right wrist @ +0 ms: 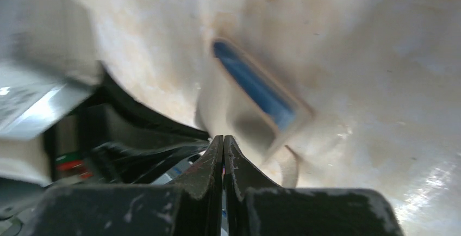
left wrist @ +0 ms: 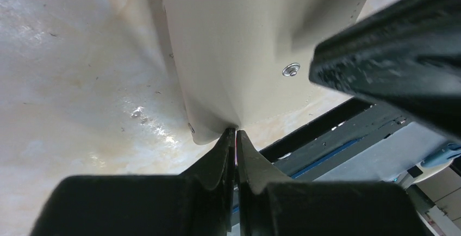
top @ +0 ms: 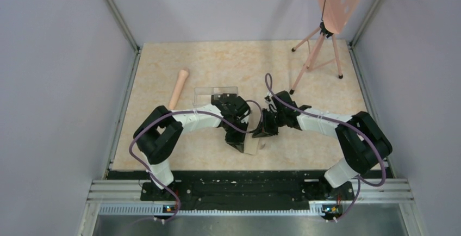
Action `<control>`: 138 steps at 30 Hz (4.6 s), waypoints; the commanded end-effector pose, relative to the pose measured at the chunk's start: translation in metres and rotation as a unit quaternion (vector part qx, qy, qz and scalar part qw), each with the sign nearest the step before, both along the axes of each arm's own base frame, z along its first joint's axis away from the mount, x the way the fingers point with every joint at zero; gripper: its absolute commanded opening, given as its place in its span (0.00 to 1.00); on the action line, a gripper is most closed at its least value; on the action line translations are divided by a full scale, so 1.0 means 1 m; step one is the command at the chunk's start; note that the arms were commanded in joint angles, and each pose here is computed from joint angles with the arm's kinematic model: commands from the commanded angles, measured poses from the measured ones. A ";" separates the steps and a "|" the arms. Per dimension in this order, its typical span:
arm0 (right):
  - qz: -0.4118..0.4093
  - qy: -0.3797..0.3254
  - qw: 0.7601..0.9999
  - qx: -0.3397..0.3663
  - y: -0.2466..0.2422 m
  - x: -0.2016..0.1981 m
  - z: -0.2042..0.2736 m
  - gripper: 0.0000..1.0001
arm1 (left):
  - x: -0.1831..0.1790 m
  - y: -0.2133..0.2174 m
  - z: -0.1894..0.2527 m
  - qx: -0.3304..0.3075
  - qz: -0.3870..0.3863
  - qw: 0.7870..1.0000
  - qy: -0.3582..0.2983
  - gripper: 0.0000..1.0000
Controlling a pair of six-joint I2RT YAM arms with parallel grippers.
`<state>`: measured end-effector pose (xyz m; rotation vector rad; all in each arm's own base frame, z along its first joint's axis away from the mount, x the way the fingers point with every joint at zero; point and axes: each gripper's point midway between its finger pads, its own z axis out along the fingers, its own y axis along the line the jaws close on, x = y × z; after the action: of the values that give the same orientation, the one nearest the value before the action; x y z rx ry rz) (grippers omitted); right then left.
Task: Put the credit cards into the card holder
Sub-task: Close the card holder at the center of the board.
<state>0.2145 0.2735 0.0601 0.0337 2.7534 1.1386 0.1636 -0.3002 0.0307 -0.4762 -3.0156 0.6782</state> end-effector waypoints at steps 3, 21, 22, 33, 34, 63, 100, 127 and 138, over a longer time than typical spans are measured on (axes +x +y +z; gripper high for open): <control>-0.003 0.024 0.997 -0.072 -0.020 -0.012 -0.039 0.00 | 0.013 -0.028 0.037 -0.073 -0.006 0.997 -0.035 0.20; -0.019 0.040 0.997 -0.061 -0.021 -0.019 -0.048 0.00 | 0.010 -0.091 0.060 -0.160 -0.040 0.986 -0.011 0.46; -0.020 0.042 0.997 -0.059 -0.020 -0.019 -0.049 0.00 | 0.010 -0.090 0.057 -0.151 -0.045 0.987 -0.016 0.46; -0.025 0.069 0.996 -0.042 -0.018 -0.027 -0.060 0.00 | 0.017 -0.097 0.049 -0.107 -0.070 0.988 -0.086 0.45; -0.025 0.073 0.996 -0.040 -0.017 -0.028 -0.061 0.00 | 0.016 -0.098 0.047 -0.104 -0.073 0.988 -0.088 0.45; -0.031 0.070 0.997 0.005 -0.012 -0.022 -0.033 0.00 | 0.022 -0.111 0.033 -0.092 -0.084 0.976 -0.179 0.00; -0.085 0.066 0.994 -0.015 -0.070 -0.049 -0.017 0.00 | 0.031 -0.011 0.022 -0.112 0.032 0.989 -0.092 0.11; -0.018 0.032 0.999 0.030 -0.030 -0.009 -0.011 0.00 | 0.013 -0.015 -0.022 -0.008 -0.043 0.996 -0.076 0.02; -0.002 0.056 0.998 -0.018 -0.019 -0.021 -0.042 0.00 | 0.014 -0.034 0.012 -0.084 -0.029 0.993 -0.073 0.15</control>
<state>0.1888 0.2519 0.0283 0.1267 2.8751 1.2011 0.1890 -0.3357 0.0340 -0.6602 -3.1177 0.8906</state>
